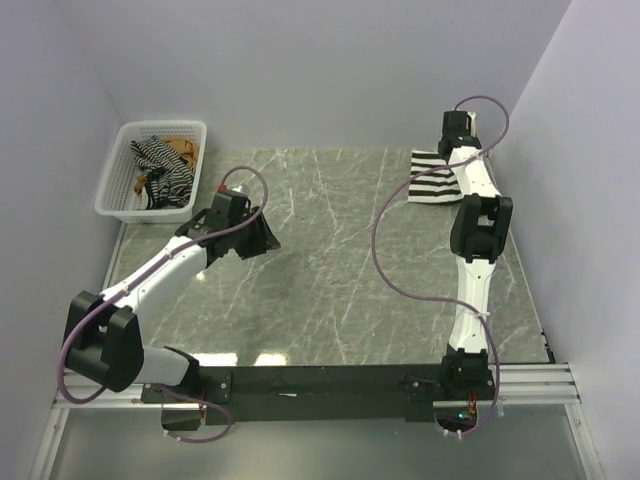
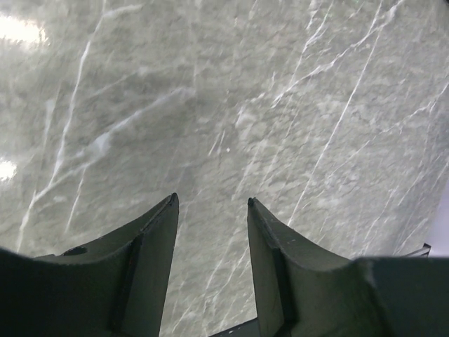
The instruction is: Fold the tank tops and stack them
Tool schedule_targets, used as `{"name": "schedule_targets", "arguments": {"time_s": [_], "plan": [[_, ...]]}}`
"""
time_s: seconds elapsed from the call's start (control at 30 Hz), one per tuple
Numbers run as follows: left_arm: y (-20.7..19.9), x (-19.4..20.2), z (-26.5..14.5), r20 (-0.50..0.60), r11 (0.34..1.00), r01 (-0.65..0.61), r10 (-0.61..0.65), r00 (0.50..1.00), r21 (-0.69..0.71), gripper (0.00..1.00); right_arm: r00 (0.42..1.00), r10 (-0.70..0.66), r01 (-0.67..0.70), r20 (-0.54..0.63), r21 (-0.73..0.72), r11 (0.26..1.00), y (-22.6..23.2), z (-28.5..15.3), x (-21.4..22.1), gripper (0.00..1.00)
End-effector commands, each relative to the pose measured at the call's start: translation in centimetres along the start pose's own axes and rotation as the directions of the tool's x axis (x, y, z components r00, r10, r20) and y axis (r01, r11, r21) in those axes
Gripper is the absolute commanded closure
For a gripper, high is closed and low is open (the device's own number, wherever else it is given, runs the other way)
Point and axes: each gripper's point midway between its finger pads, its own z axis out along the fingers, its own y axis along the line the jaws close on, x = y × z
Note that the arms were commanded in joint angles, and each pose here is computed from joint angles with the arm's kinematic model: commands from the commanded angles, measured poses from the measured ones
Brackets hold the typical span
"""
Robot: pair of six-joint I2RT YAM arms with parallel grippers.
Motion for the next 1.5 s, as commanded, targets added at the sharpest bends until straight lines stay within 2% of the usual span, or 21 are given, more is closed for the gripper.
{"name": "schedule_targets", "arguments": {"time_s": [0.0,0.2,0.27,0.33,0.37,0.4,0.47,0.6,0.67,0.73,0.77,0.9,0.97,1.03,1.07,1.17,1.2,1.3,1.37,1.4,1.47], "plan": [[-2.2,-1.6,0.1,0.015,0.998,-0.026,0.025,1.0,0.051,0.51,0.994,-0.025,0.014,0.105,0.101,0.995,-1.9,0.7,-3.4,1.0],[-2.2,-1.8,1.9,-0.018,0.999,-0.013,0.013,1.0,0.03,0.51,0.987,-0.002,-0.014,0.158,0.102,0.995,-3.6,1.9,-5.2,1.0],[-2.5,-2.1,2.1,-0.017,0.999,-0.01,0.011,1.0,0.036,0.5,0.987,0.012,-0.027,0.162,0.09,0.996,-3.8,2.2,-5.1,0.92],[-2.8,-2.3,2.3,-0.016,0.999,-0.013,0.014,1.0,0.042,0.5,0.986,0.025,-0.041,0.163,0.094,0.995,-3.8,2.3,-5.1,0.77],[-3.0,-2.6,2.3,-0.011,0.999,-0.014,0.014,1.0,0.042,0.49,0.986,0.03,-0.05,0.161,0.117,0.992,-4.2,2.3,-5.0,0.55],[-3.0,-2.6,2.4,-0.012,0.999,-0.015,0.016,1.0,0.039,0.49,0.986,0.039,-0.062,0.164,0.138,0.989,-4.4,2.4,-5.0,0.43],[-3.0,-2.8,2.3,-0.003,0.999,-0.019,0.019,1.0,0.037,0.49,0.985,0.051,-0.078,0.165,0.161,0.984,-5.2,2.2,-5.2,0.29],[-3.0,-3.5,1.9,0.022,0.999,-0.028,0.028,0.999,0.022,0.48,0.976,0.117,-0.135,0.182,0.09,0.987,-5.2,-0.2,-6.5,0.26],[-3.3,-4.3,1.5,0.05,0.999,-0.031,0.03,0.998,0.016,0.48,0.965,0.156,-0.168,0.21,0.041,0.985,-5.4,-3.0,-7.8,0.26],[-3.5,-5.2,1.1,0.078,1.0,-0.022,0.022,0.997,0.01,0.48,0.961,0.182,-0.174,0.207,-0.057,0.983,-2.9,-4.9,-7.8,0.26],[-3.9,-5.9,0.7,0.099,1.0,-0.019,0.017,0.995,0.016,0.48,0.948,0.213,-0.195,0.238,-0.096,0.976,-3.2,-7.4,-8.9,0.26],[-3.1,-9.0,-0.3,0.174,0.998,0.055,-0.051,0.983,-0.019,0.51,0.933,0.292,-0.222,0.21,-0.303,0.927,2.0,-14.3,-8.9,0.26],[-2.4,-11.9,-1.3,0.236,0.994,0.103,-0.094,0.967,-0.027,0.51,0.935,0.285,-0.177,0.21,-0.418,0.891,5.6,-19.0,-8.4,0.26],[-0.1,-15.0,-2.5,0.321,0.98,0.176,-0.138,0.937,-0.094,0.5,0.936,0.286,-0.147,0.206,-0.51,0.848,9.1,-23.7,-7.0,0.26],[-0.2,-17.0,-3.7,0.374,0.977,0.194,-0.147,0.916,-0.089,0.46,0.937,0.284,-0.134,0.204,-0.541,0.831,10.3,-24.9,-6.3,0.26],[3.2,-22.2,-6.3,0.521,0.934,0.333,-0.223,0.824,-0.127,0.4,0.944,0.282,-0.096,0.171,-0.675,0.732,14.8,-29.5,-3.4,0.26],[4.5,-23.2,-6.2,0.55,0.913,0.383,-0.25,0.797,-0.14,0.39,0.94,0.307,-0.113,0.147,-0.716,0.689,15.9,-30.7,-2.9,0.26],[11.0,-27.4,-7.8,0.681,0.814,0.549,-0.295,0.67,-0.188,0.35,0.966,0.255,-0.108,0.051,-0.813,0.572,19.7,-32.9,1.1,0.27],[13.5,-29.5,-8.7,0.745,0.767,0.61,-0.286,0.602,-0.199,0.33,0.967,0.248,-0.093,0.051,-0.839,0.536,20.7,-34.4,2.1,0.27],[15.3,-30.0,-7.3,0.746,0.737,0.64,-0.297,0.596,-0.219,0.32,0.971,0.231,-0.071,0.056,-0.859,0.507,21.8,-35.6,2.9,0.27],[17.6,-32.8,-8.4,0.793,0.706,0.677,-0.284,0.539,-0.208,0.31,0.979,0.197,-0.055,0.047,-0.874,0.483,22.9,-36.2,4.4,0.27]]}}
